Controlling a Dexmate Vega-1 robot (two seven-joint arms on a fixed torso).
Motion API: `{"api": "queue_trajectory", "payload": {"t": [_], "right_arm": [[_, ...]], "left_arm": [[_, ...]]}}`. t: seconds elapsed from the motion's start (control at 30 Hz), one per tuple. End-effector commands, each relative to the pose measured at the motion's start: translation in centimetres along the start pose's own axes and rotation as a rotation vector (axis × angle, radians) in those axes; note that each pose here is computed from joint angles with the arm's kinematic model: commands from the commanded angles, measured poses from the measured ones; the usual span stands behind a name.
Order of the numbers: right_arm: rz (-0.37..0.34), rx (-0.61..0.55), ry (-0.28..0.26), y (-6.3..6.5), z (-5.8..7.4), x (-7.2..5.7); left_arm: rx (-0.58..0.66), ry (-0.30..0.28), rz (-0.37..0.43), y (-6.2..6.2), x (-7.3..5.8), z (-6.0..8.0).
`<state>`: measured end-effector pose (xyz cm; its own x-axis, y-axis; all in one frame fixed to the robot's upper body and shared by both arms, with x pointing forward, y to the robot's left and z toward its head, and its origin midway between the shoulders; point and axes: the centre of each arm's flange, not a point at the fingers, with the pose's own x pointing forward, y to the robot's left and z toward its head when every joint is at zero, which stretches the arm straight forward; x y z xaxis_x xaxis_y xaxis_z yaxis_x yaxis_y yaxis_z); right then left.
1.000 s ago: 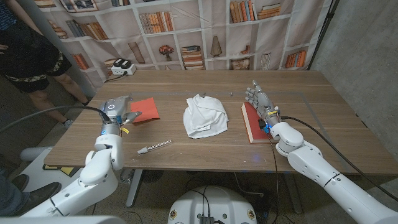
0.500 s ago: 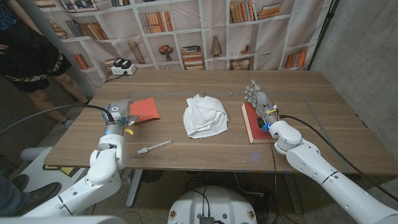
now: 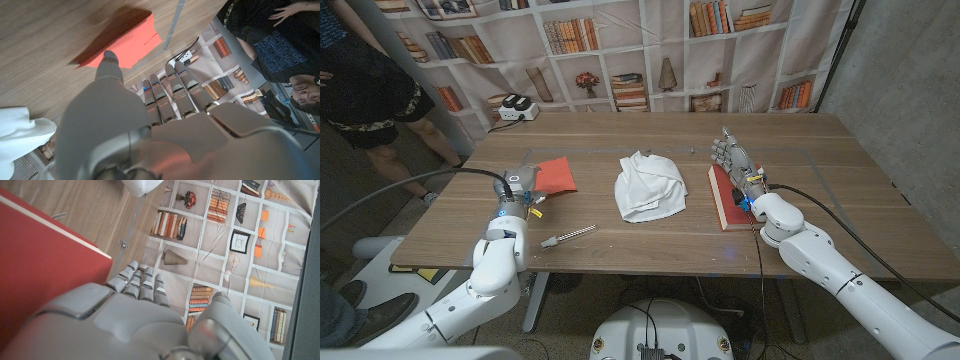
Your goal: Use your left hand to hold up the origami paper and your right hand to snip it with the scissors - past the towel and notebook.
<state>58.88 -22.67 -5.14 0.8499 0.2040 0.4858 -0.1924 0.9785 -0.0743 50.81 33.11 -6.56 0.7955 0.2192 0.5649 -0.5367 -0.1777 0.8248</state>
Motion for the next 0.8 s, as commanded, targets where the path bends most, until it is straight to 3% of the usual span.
{"api": "queue_trajectory", "payload": {"t": [0.03,0.8], "right_arm": [[-0.001,0.005,0.012,-0.1,-0.4,0.0],[-0.009,0.012,0.020,0.0,-0.6,0.0]], "left_arm": [[0.020,-0.032,-0.031,-1.9,0.3,1.9],[0.061,-0.005,0.035,-3.6,0.4,1.9]]}}
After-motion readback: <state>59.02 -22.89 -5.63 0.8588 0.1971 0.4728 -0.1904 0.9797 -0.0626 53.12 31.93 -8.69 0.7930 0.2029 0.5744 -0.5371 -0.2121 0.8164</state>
